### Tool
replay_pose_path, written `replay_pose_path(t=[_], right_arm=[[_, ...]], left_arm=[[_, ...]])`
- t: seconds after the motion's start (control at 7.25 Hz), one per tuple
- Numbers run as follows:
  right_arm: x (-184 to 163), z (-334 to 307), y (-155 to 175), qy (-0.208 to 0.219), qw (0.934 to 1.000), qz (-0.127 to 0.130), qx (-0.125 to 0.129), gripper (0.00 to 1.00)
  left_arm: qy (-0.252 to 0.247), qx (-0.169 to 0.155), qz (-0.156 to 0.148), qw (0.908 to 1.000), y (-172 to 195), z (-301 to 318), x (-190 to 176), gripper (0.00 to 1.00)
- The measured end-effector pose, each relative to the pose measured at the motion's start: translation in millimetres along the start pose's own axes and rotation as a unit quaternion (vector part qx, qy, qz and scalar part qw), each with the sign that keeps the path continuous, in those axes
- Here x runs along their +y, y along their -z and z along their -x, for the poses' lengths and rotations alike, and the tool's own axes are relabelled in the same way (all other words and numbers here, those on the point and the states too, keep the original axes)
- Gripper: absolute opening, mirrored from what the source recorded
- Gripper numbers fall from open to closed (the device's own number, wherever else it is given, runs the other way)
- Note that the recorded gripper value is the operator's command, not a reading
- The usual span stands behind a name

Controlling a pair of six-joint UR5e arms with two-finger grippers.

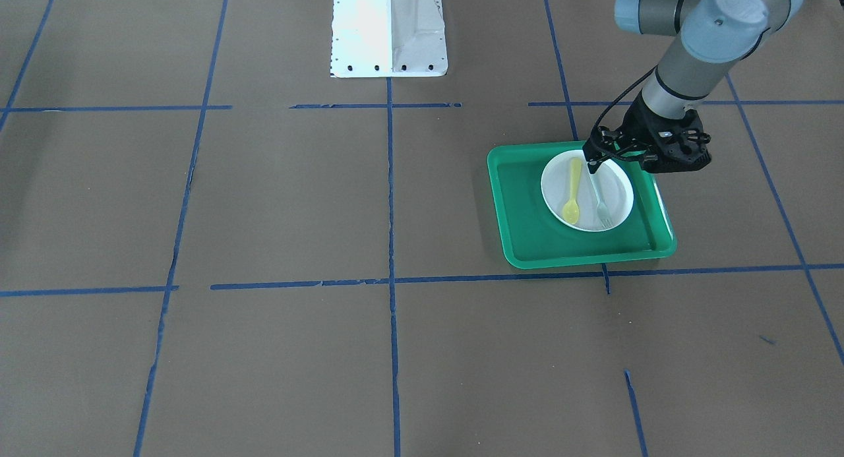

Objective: Place spoon
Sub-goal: 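Move the left gripper over the yellow spoon on the white plate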

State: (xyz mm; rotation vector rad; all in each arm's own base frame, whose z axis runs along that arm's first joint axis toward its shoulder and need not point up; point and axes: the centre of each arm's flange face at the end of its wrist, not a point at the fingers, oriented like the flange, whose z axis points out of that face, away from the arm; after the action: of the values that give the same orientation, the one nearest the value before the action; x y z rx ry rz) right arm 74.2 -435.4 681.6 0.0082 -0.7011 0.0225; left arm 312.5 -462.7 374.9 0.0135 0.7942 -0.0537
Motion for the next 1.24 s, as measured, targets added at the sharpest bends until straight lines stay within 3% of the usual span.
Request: replay_pose_path(t=[0.14,0.55,1.24], right_arm=[[0.0,0.0,0.0,0.0,1.0,0.0,0.0,1.0],[0.0,0.0,0.0,0.0,1.0,0.0,0.0,1.0],[0.0,0.0,0.0,0.0,1.0,0.0,0.0,1.0]], left_arm=[[-0.001,0.001,0.004,1.0,-19.7,-5.7,1.4,0.96],[0.001,0.009,0.012,0.9999,-69.9,-14.0,11.3,0.77],[-0.006,0.002,0.03,0.9995,-97.1,-20.3,24.4,0.7]])
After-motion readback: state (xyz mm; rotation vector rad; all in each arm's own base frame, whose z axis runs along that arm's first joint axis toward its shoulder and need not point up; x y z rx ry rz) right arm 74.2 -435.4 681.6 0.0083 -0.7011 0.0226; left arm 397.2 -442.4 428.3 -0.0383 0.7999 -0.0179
